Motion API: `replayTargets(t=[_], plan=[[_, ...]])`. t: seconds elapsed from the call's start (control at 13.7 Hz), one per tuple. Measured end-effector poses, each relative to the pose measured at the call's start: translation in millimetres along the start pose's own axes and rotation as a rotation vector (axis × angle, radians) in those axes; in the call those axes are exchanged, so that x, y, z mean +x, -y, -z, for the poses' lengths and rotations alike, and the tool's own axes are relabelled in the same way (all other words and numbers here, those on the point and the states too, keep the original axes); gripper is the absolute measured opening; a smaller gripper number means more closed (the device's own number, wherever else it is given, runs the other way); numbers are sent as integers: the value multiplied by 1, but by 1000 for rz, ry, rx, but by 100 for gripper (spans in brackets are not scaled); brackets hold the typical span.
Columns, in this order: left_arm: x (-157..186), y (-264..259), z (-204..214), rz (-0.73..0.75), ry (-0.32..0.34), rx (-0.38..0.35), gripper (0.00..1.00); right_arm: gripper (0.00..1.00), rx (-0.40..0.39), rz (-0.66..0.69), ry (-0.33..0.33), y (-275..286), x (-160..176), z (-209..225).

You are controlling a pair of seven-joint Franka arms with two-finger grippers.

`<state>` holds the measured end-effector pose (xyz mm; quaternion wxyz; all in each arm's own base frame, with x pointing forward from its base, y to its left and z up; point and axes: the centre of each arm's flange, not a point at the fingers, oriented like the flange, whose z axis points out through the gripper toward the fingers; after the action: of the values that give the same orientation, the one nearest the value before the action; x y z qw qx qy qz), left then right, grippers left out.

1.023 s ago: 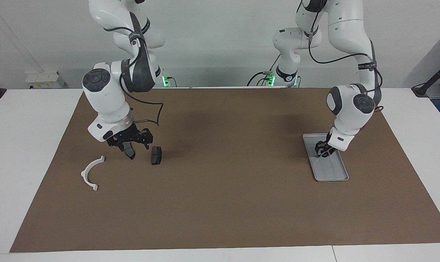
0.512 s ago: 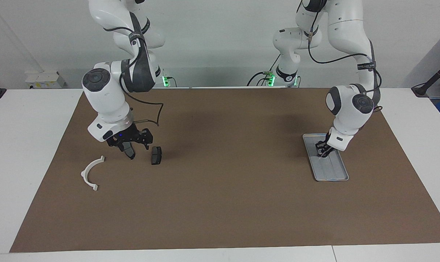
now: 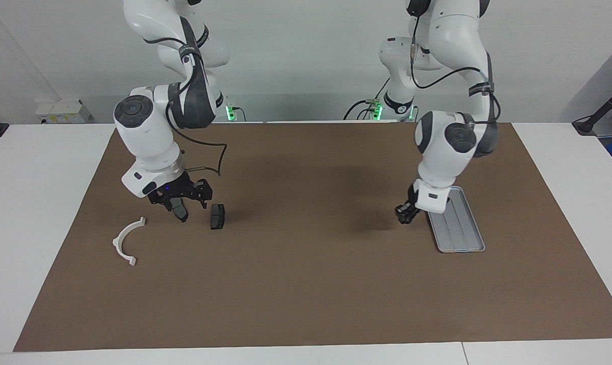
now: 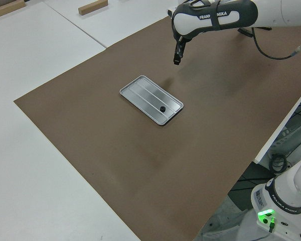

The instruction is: Place bearing gear from tray to pile

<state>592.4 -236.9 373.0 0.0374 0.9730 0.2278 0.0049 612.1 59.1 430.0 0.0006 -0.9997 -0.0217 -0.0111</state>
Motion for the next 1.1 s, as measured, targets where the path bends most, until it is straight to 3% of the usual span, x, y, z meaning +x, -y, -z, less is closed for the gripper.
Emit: replayTargets(t=[0.22,0.37,0.8,1.1], plan=[[-76,-68,-7,39,5,-3,35,100,0,-26,0,0,0,0],[-103,-85,-18,45,11,4,35,100,0,-36,0,0,0,0],[-113,-80,-66,50,12,12,35,100,0,-38,-1,0,0,0],[-114,-79,-71,50,13,14,35,100,1,-73,-1,10,-1,0]])
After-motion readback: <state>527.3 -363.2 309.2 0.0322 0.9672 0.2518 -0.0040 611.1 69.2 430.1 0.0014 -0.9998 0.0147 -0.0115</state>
